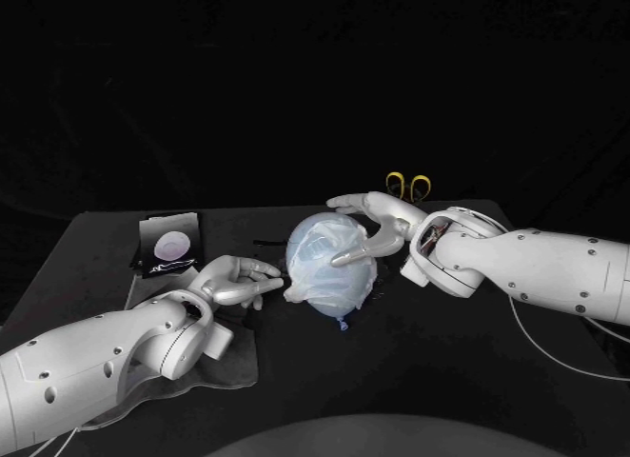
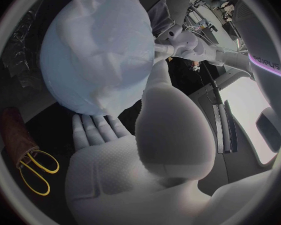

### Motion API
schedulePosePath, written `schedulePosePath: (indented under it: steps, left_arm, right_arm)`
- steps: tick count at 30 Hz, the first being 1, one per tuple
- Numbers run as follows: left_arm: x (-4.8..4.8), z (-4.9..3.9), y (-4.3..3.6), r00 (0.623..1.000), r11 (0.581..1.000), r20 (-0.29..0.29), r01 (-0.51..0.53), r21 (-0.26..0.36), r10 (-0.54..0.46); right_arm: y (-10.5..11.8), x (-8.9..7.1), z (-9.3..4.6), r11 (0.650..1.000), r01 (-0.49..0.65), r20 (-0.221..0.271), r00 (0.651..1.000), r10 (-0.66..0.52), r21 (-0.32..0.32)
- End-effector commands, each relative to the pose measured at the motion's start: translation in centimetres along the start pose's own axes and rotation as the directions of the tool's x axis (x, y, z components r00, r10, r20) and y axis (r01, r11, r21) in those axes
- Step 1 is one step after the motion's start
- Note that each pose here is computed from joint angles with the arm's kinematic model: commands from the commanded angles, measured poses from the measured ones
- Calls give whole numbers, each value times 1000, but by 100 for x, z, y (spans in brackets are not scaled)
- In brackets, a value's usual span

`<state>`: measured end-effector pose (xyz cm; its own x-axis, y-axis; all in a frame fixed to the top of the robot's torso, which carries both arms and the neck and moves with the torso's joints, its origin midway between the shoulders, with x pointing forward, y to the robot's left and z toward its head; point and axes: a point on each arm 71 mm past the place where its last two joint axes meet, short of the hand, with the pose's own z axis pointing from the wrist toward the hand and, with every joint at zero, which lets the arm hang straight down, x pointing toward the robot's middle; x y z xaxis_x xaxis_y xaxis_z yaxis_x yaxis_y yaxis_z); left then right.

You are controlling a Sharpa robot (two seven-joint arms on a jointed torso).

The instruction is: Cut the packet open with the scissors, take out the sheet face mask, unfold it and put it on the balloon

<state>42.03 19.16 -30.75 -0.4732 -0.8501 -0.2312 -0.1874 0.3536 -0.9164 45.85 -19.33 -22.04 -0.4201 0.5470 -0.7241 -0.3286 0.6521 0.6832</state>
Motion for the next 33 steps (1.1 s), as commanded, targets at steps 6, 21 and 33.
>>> schedulePosePath:
  steps: [6,21,33]
  left_arm:
    - [-79,-74,-68,1000,997,14,27,68,-28]
    - [-527,-121,-474,949,926,59,286,248,-309]
    - [-856,7,-881,934,874,91,286,392,-347]
  right_arm:
    - [70,-68,-96,986,-161,32,986,163,-45]
    - [-3,-330,-206,888,-452,140,877,461,-89]
    - [-340,-614,-148,812,-570,382,728,569,-125]
